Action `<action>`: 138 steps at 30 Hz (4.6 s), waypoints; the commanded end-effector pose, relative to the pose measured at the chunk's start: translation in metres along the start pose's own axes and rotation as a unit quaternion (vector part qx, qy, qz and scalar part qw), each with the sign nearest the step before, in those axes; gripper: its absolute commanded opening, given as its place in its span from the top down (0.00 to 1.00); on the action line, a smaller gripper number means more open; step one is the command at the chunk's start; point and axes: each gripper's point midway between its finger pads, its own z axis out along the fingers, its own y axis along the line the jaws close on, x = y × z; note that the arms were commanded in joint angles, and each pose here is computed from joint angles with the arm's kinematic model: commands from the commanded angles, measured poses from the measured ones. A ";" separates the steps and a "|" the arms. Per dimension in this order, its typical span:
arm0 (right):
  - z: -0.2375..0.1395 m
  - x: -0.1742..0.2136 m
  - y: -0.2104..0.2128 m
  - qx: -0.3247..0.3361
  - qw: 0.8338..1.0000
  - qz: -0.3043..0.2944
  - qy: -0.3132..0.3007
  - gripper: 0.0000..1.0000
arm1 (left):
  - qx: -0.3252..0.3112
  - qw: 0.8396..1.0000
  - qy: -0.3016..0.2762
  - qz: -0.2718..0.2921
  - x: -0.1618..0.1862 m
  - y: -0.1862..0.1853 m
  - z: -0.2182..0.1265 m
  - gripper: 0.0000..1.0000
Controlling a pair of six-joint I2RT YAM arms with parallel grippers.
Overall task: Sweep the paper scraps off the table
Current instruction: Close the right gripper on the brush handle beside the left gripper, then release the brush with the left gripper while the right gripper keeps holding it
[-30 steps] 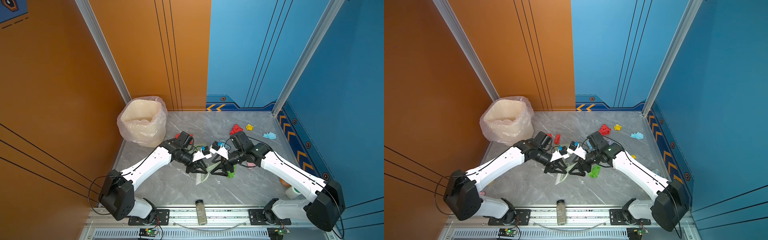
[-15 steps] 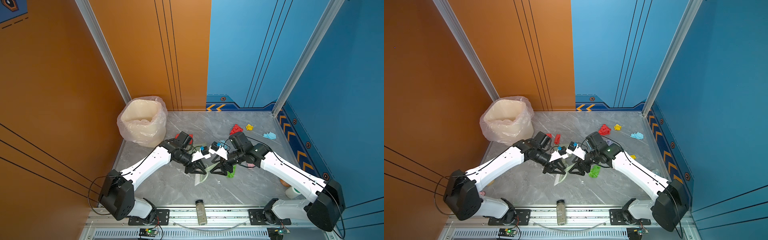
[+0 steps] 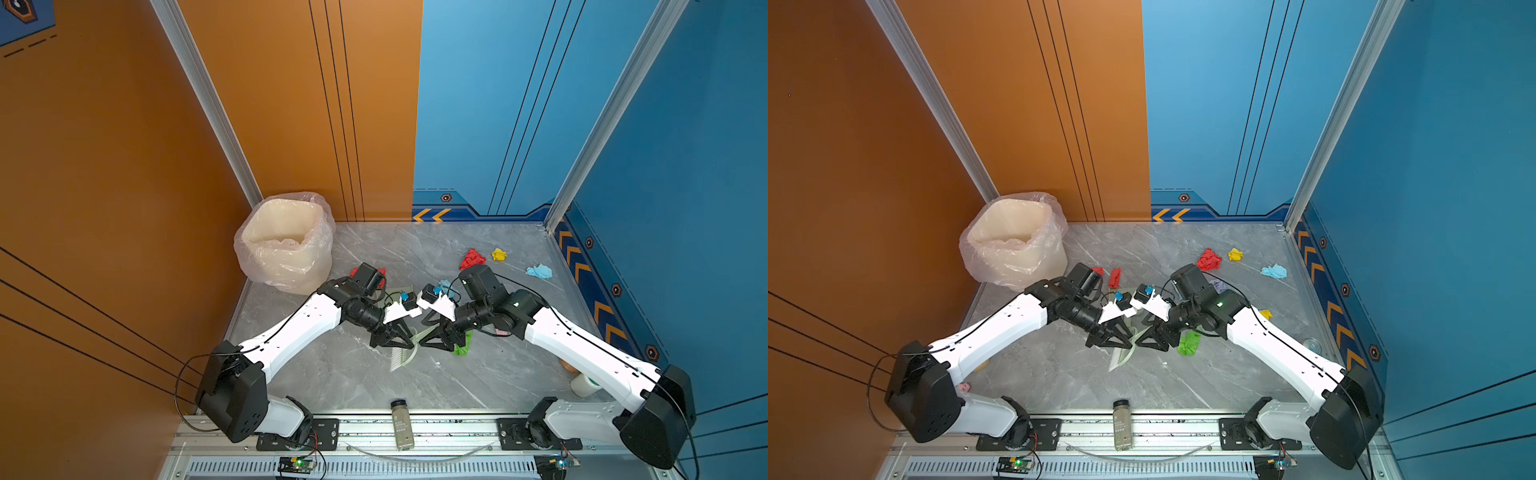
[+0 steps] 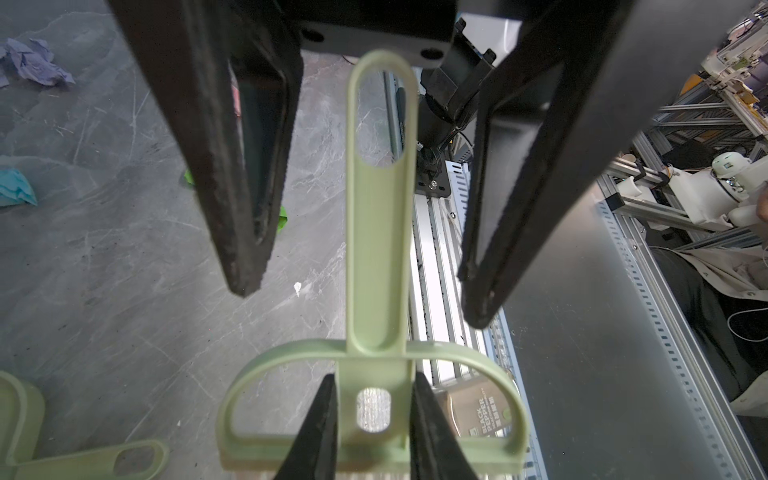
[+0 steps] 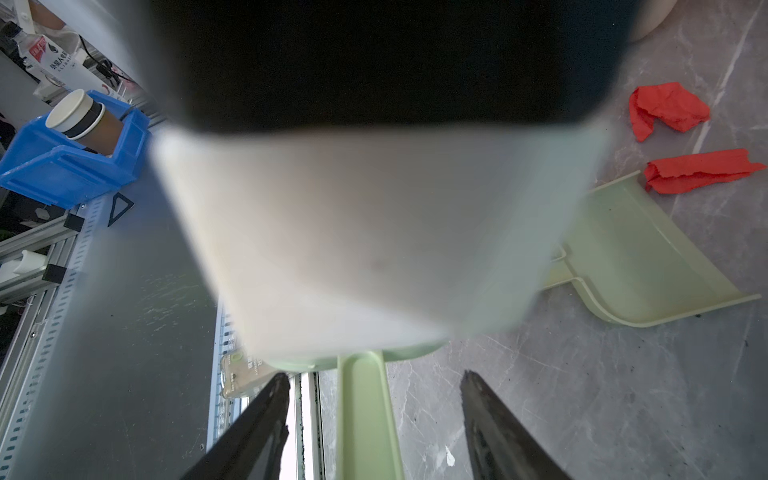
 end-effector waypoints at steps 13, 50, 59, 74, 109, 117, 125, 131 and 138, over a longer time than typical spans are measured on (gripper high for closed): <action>-0.006 -0.006 0.009 -0.012 0.999 -0.012 -0.039 0.35 | 0.007 0.999 -0.027 0.036 -0.014 -0.015 -0.009 1.00; -0.010 -0.011 0.007 -0.026 0.997 -0.005 -0.070 0.47 | 0.006 0.998 -0.035 0.044 -0.018 -0.017 -0.013 1.00; -0.010 -0.011 0.007 -0.025 0.997 -0.006 -0.071 0.48 | 0.007 0.999 -0.034 0.041 -0.017 -0.017 -0.012 1.00; -0.010 -0.013 0.007 -0.025 0.997 -0.004 -0.076 0.49 | 0.006 0.999 -0.033 0.042 -0.017 -0.017 -0.012 1.00; -0.005 -0.010 0.007 -0.037 0.997 0.002 -0.068 0.82 | 0.003 0.999 -0.035 0.042 -0.017 -0.016 -0.013 1.00; -0.006 -0.011 0.005 -0.028 0.997 0.001 -0.069 1.00 | -0.011 0.998 -0.029 0.045 -0.014 -0.013 -0.013 0.77; -0.012 -0.011 0.005 -0.020 0.997 0.004 -0.077 1.00 | -0.102 0.992 -0.046 0.051 -0.007 0.008 -0.018 0.27; -0.020 -0.005 0.002 -0.003 0.996 0.010 -0.083 1.00 | -0.208 0.974 -0.063 0.069 0.002 0.024 -0.034 0.02; -0.038 0.004 -0.010 0.042 0.994 0.030 -0.097 1.00 | -0.358 0.931 -0.072 0.013 0.017 0.060 -0.066 0.02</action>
